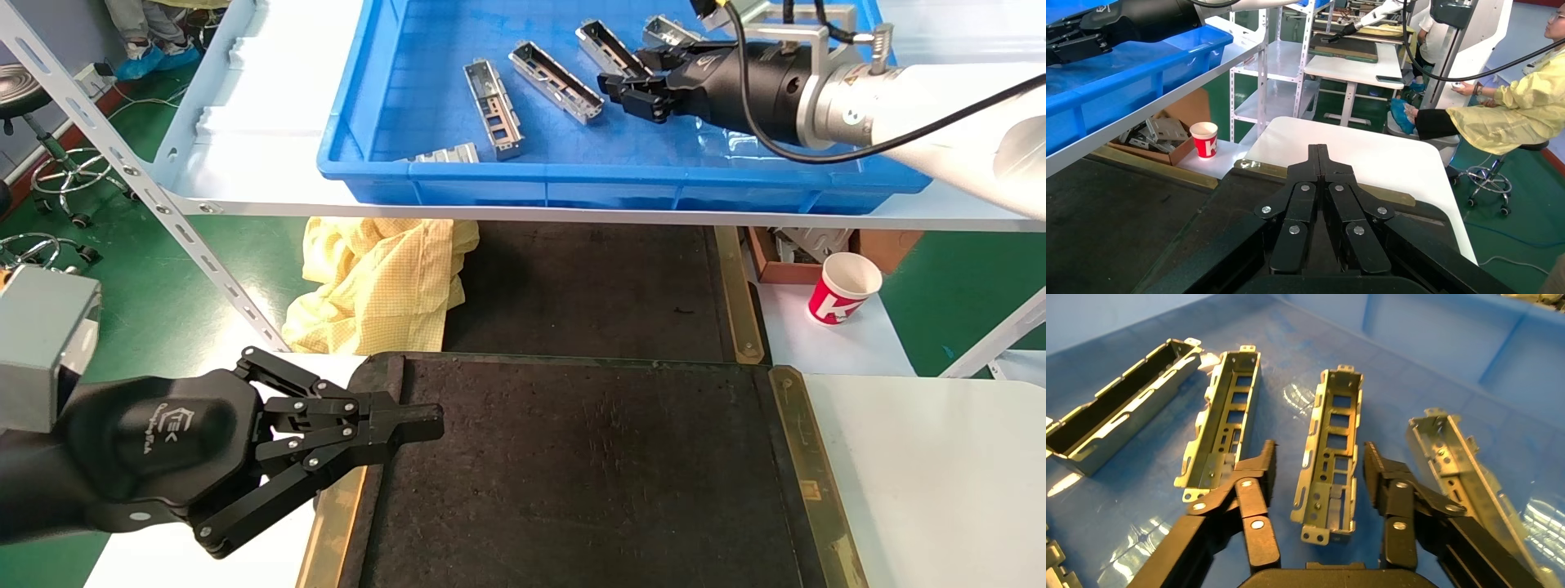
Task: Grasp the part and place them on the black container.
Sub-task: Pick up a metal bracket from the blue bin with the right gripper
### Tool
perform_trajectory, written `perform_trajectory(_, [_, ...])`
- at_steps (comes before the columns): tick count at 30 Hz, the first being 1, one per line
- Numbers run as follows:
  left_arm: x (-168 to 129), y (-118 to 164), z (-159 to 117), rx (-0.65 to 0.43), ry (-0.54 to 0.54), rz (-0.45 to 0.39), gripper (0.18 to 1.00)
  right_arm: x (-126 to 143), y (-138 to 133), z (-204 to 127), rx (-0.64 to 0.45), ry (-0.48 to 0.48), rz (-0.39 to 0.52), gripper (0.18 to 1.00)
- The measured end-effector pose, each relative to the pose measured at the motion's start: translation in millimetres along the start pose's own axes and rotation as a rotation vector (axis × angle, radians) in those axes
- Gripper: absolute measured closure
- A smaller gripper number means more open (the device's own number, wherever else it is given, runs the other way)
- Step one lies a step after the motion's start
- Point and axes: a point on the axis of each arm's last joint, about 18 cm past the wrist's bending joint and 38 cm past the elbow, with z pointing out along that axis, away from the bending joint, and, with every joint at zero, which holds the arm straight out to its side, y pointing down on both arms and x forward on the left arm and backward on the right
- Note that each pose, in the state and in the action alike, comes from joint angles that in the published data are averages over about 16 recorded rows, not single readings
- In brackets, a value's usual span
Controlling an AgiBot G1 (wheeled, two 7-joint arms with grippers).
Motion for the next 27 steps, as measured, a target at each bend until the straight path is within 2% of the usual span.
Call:
perform_trajectory(8, [0, 0, 0, 0.0, 0.0, 0.0, 0.993, -1, 2, 1, -0.003, -0.001, 0.0, 0.708])
perform_trajectory(14, [0, 0, 0, 0.0, 0.0, 0.0, 0.993, 1, -2, -3, 0.009, -0.006, -0.006, 0.802])
perform_trajectory(21, [0, 0, 0, 0.0, 0.0, 0.0, 0.988, 8, -14, -20, 0.043, -0.048, -0.024, 0.837])
perform_trajectory(27, [0, 0, 0, 0.0, 0.0, 0.0, 0.965, 9, -24, -51, 0.079, -0.149, -0.054, 0.838])
